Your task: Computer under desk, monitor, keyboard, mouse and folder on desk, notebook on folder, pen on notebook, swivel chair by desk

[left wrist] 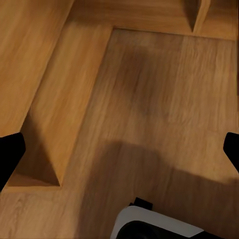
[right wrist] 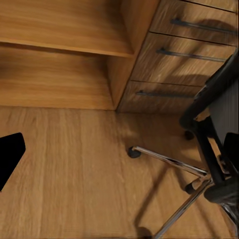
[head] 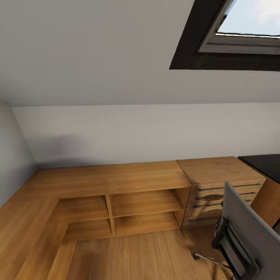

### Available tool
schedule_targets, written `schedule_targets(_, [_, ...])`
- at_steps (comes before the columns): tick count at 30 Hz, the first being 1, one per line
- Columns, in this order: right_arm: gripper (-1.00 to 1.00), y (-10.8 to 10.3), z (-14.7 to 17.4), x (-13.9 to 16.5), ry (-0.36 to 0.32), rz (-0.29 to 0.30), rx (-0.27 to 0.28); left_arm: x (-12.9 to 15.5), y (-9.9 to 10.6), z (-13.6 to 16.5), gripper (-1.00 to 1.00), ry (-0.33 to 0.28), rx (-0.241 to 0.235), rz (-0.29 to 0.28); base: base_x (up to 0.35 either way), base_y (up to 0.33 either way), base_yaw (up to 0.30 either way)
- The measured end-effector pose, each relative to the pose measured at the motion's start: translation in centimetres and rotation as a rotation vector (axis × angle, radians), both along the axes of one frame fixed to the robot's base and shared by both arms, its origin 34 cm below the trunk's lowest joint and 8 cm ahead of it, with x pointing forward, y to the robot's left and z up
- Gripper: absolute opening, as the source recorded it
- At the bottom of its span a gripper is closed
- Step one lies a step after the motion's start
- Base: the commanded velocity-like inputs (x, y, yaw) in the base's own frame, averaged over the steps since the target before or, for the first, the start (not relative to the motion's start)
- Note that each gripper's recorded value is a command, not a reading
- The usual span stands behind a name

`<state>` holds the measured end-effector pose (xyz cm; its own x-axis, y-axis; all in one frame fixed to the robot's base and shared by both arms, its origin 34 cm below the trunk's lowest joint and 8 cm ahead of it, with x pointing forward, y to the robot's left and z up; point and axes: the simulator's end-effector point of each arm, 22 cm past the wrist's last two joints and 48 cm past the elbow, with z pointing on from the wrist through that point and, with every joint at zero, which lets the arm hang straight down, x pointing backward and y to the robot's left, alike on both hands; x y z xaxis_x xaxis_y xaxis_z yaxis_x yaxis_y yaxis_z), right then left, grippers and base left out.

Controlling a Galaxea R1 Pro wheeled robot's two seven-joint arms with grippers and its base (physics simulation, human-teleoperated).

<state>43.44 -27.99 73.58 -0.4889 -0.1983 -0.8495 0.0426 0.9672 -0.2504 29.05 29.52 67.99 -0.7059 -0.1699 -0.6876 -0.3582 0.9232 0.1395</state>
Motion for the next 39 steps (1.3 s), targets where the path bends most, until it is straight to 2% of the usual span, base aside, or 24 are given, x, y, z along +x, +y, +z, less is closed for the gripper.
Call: schedule_targets(39, [1.0,-0.06,0.01,0.0,0.0,-0.001,-0.001,0.0,0.01,0.0,1.0,0.0,0.0,0.0,0.0,0.004,-0.297])
